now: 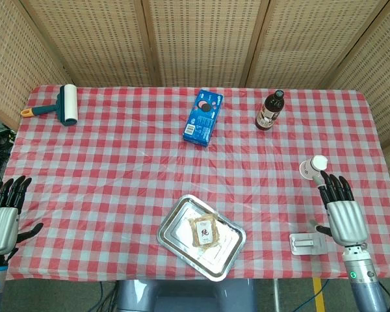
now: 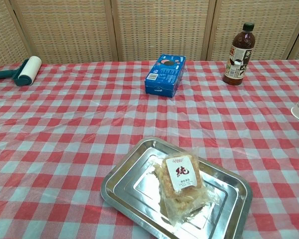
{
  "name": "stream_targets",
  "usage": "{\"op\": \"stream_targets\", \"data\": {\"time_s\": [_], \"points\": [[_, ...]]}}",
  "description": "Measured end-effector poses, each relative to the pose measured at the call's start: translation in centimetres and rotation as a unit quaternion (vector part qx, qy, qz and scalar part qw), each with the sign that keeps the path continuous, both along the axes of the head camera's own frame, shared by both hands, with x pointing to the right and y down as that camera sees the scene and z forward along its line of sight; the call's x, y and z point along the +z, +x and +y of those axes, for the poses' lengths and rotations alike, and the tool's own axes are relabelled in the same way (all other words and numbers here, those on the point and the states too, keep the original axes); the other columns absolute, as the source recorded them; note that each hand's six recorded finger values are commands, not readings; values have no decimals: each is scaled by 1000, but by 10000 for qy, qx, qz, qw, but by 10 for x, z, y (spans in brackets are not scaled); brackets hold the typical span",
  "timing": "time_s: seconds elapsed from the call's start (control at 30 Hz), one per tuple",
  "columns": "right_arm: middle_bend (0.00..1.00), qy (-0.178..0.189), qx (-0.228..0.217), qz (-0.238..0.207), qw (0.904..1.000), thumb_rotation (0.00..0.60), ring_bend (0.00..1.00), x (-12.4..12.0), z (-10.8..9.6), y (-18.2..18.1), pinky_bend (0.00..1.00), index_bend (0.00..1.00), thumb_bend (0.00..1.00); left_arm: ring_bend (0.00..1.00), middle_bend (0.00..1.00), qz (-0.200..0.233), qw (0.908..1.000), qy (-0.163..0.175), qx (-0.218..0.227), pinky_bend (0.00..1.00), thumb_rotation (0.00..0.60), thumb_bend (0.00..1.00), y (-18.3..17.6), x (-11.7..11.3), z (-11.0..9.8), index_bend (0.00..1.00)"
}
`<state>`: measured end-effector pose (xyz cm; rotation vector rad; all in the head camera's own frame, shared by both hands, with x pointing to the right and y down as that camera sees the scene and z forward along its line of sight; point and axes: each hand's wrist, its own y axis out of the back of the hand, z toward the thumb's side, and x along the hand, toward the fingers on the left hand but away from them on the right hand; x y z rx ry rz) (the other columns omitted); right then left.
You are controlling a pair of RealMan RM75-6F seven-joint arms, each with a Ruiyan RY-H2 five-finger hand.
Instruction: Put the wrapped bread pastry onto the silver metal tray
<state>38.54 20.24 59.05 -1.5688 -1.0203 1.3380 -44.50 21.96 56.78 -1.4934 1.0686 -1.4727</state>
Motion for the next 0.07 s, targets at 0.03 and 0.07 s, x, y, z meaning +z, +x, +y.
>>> {"op": "stream_targets", "data": {"time_s": [0.03,0.07], "points": [[0,23,0,9,10000,600,0,0,0,2,0,0,80,0,0,-10,10000,-3,1,0,600,43,0,0,0,0],[0,61,15,0,10000,600,0,-1,0,4,0,0,81,0,0,-18,10000,-8,4,0,600,43,0,1,0,0]]}}
